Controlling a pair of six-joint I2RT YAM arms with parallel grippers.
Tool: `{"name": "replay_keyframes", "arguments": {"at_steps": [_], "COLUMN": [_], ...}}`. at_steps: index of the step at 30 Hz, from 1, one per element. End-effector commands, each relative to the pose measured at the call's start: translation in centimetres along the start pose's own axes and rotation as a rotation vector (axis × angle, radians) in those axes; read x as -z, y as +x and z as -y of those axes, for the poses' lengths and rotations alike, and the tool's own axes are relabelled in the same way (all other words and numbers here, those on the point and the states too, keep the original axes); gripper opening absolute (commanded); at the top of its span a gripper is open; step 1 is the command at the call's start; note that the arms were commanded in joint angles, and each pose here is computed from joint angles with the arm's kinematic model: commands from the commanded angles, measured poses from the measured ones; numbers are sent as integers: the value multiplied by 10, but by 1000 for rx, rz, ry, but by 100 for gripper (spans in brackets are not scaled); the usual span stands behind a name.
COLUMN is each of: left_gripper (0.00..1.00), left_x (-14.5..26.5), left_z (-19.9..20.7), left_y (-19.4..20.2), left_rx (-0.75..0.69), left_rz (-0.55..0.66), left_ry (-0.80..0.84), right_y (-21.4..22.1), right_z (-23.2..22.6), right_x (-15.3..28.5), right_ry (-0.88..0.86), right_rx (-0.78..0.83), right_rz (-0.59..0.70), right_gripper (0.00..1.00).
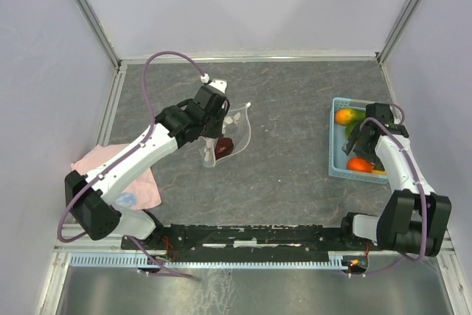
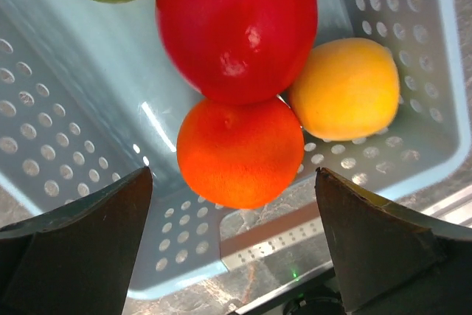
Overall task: Place the food in the zip-top bag and seal the zipper
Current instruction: Pick up the fake fruit from the bin.
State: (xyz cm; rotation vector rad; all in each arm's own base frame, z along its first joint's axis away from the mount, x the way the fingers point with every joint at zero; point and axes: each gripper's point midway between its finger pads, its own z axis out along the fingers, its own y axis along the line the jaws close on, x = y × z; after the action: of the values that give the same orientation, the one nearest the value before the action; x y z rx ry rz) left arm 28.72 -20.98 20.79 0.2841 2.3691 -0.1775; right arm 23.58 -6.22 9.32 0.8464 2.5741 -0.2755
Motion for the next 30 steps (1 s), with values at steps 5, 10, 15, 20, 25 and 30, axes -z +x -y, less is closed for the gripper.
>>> {"name": "replay_keyframes", "arguments": {"at_steps": [5,10,15,20,25,30], "left_gripper": [3,3,3,3,3,3], "left_x": [4,3,2,2,2,2], "left_z": [-2,-3,-4,-4,-3,-3], "left_y": [-6,-6,-7,-6,-6,-6], "left_rx": [1,7,11,13,16,15], "left_rz": [22,18,17,15,13,13], "left_ry": [11,18,18,19,27,28], "right_y": [1,16,23,29,36,32], "right_z": [-20,-27,-34,-41,-40,-41], "right_x": [-31,-38,-45,-45,-48,-45], "right_ry": [-79,-123,-155,-196,-197,-207], "right_rx": [-5,17,27,32,46,50], "right_rz": [-39,-94,-125,-156,-184,-163], "right_gripper": [99,99,99,99,100,86]}}
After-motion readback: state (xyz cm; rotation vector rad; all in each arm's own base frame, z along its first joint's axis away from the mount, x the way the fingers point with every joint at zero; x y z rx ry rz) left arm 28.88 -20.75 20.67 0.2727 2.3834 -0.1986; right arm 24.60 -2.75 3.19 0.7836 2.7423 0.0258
